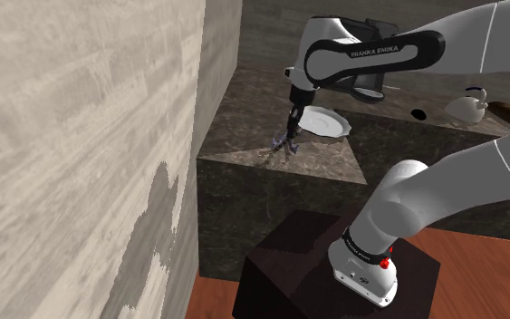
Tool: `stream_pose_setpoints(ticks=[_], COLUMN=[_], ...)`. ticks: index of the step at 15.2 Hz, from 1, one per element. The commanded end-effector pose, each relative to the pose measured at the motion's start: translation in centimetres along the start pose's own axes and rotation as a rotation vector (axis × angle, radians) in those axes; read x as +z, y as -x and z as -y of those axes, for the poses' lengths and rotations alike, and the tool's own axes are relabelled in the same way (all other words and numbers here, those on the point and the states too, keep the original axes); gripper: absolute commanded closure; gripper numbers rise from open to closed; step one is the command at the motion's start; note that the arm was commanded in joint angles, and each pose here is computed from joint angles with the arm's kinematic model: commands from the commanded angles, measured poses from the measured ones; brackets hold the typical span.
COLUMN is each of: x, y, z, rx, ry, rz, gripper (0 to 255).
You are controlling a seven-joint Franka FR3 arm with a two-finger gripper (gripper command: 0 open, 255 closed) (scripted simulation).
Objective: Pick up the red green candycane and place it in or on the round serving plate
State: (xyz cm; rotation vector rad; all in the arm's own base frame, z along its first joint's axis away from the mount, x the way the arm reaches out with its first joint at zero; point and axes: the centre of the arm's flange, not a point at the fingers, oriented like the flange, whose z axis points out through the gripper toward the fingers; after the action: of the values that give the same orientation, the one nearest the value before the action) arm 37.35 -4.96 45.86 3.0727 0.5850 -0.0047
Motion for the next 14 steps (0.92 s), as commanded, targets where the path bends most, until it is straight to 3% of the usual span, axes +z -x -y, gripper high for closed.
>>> stream_pose_setpoints(ticks=[1,14], x=[0.1,-0.1], y=[0.9,6.5], z=[-2.8,-19.0], rx=[-0.001,-0.001], ry=[0.001,0.001], rz=[0.000,0.000], gripper=[255,255])
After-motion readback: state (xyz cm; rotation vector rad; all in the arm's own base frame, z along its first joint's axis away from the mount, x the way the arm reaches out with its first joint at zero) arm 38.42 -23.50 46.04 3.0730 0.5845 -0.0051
